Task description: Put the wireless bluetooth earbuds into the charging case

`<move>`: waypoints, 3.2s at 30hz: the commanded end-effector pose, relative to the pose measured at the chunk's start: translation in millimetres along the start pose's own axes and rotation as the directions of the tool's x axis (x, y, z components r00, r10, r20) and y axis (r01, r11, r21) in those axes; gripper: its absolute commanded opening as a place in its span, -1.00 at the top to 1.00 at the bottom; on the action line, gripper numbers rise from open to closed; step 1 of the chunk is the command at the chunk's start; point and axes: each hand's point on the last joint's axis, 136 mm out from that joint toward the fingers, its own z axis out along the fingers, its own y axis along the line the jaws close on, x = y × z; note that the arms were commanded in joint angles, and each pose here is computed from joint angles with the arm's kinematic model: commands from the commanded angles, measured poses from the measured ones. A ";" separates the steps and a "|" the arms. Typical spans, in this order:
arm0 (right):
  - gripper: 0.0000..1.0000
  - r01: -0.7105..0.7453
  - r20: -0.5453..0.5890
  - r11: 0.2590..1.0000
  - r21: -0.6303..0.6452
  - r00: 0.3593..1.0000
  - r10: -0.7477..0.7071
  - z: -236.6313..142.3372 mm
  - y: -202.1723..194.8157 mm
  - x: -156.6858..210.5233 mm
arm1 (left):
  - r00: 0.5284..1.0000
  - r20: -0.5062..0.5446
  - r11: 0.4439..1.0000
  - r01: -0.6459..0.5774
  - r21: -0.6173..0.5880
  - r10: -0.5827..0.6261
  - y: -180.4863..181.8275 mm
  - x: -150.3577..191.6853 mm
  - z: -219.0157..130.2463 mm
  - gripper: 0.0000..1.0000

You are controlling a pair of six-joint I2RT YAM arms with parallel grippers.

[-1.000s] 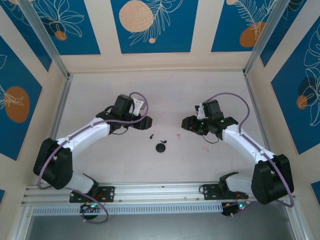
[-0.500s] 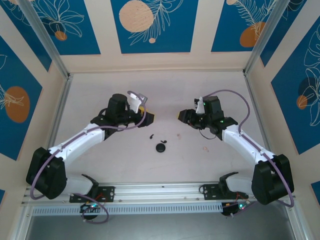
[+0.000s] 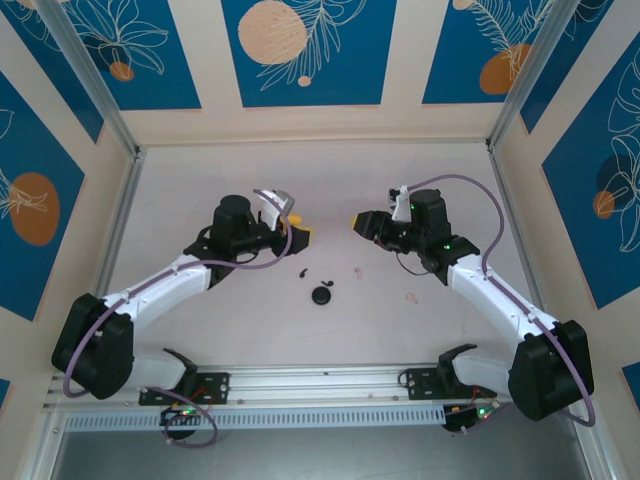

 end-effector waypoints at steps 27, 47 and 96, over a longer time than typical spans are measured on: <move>0.07 0.021 0.092 0.979 -0.201 0.996 -0.003 -11.4 48.1 -7.0 | 0.972 0.128 0.944 -0.225 0.242 0.199 -66.6 -9.3 25.4 -0.08; 0.04 -0.017 0.057 0.968 -0.250 0.998 0.032 -10.8 58.3 21.5 | 0.958 0.215 0.945 -0.239 0.223 0.191 -90.9 -32.3 30.9 0.10; -0.51 0.292 0.133 0.916 -0.275 0.955 -0.264 -57.3 59.7 19.4 | 0.976 0.186 0.903 -0.176 0.392 0.110 -112.1 -37.0 17.1 0.67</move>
